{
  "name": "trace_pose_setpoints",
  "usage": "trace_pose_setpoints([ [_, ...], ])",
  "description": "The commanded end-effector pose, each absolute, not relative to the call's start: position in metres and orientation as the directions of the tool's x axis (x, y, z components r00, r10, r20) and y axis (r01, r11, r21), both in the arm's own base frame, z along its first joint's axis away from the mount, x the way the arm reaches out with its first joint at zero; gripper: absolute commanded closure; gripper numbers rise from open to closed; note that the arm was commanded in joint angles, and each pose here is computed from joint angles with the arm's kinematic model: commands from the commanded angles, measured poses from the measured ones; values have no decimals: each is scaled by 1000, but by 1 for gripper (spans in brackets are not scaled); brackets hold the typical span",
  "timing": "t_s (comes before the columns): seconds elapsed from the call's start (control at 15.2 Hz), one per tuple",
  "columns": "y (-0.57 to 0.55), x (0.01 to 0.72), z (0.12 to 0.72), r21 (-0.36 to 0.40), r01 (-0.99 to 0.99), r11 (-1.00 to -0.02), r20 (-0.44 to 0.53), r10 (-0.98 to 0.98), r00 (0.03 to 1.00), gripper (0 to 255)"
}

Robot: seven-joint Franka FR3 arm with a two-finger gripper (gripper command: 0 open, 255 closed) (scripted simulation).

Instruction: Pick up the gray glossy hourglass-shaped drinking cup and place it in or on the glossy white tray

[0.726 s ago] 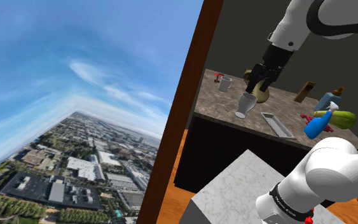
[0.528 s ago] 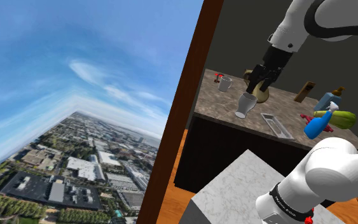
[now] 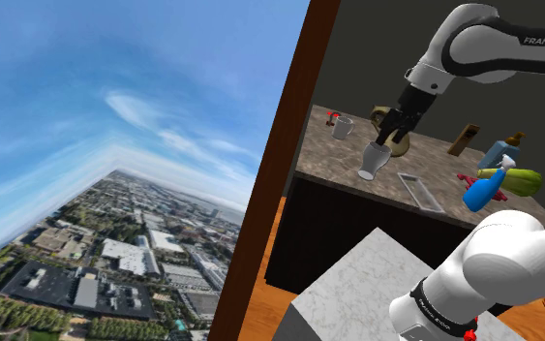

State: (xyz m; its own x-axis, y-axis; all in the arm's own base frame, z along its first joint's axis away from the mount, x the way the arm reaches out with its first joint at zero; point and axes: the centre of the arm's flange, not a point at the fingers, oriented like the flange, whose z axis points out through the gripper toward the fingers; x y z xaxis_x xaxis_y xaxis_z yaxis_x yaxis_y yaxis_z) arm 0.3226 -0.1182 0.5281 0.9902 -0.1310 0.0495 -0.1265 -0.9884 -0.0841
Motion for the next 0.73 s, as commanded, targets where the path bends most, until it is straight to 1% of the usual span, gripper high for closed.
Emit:
trace_pose_setpoints([
  [0.0, -145, 331, 517, -90, -117, -989, 57, -122, 991, 0],
  [0.66, -263, 367, 459, -127, -72, -989, 88, -84, 993, 0],
])
